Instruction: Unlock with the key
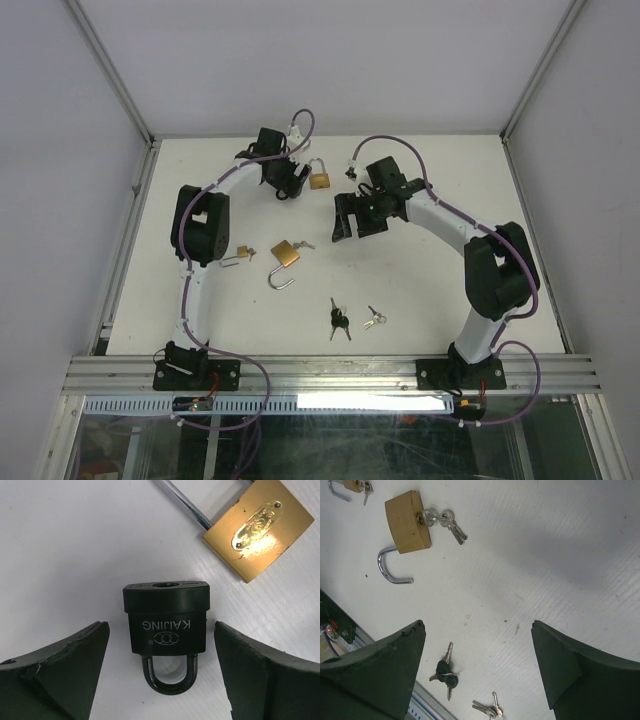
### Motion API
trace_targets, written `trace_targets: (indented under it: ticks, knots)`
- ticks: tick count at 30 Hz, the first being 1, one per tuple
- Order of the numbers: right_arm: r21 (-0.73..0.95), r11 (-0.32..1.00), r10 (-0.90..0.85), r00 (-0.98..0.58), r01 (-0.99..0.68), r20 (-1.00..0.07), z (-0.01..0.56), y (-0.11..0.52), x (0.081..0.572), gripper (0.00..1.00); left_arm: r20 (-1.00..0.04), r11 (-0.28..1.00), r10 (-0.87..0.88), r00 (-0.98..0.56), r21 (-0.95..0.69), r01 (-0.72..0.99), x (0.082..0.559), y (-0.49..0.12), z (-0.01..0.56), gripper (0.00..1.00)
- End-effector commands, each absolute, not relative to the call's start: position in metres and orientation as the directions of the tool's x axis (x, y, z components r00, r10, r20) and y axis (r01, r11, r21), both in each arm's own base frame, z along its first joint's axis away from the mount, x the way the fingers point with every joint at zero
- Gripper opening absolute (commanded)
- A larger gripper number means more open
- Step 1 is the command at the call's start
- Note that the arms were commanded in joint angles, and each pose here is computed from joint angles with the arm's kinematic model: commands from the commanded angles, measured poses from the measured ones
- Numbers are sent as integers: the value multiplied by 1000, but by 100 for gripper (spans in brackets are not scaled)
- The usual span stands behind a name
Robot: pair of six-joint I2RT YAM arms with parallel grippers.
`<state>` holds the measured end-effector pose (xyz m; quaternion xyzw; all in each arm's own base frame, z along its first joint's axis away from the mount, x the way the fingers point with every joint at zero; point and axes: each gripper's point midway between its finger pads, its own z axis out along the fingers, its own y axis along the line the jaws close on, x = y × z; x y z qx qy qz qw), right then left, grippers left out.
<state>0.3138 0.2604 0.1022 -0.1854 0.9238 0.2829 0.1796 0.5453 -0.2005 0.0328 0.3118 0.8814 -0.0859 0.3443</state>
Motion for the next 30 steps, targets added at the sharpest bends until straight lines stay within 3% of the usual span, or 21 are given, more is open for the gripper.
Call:
trace_targets:
  ticks: [1, 4, 8, 13, 15, 17, 20, 22, 25, 30]
  knots:
    - [431, 760, -239, -826, -486, -511, 125, 261, 325, 89, -665, 763, 527, -530, 95, 639, 551, -206, 37, 83]
    - [431, 758, -238, -823, -489, -516, 126, 261, 326, 89, -670, 742, 538, -511, 89, 664, 549, -209, 37, 66]
    - [440, 743, -243, -816, -504, -525, 131, 264, 326, 89, -706, 667, 549, -447, 48, 744, 541, -226, 49, 33]
    - [469, 699, -247, -798, -540, -550, 148, 265, 323, 89, -741, 566, 561, -368, 18, 825, 517, -237, 68, 0]
    - [498, 643, -243, -772, -582, -587, 166, 264, 320, 88, -769, 522, 537, -348, -22, 853, 504, -238, 90, 0]
    - [474, 555, -245, -679, -684, -692, 197, 264, 315, 88, -809, 437, 487, -328, -99, 894, 481, -242, 123, 0]
    - [231, 419, -258, -359, -878, -897, 242, 260, 301, 89, -858, 314, 404, -318, -197, 929, 442, -245, 178, 0]
    - [-26, 287, -276, -57, -958, -959, 258, 257, 283, 93, -873, 235, 365, -323, -250, 939, 409, -250, 207, 0]
    - [-367, 142, -295, 314, -919, -902, 266, 256, 264, 99, -885, 50, 297, -359, -361, 931, 342, -261, 245, 0]
    - [-590, 79, -294, 546, -804, -784, 308, 266, 265, 99, -887, -157, 284, -365, -419, 894, 254, -269, 278, 0]
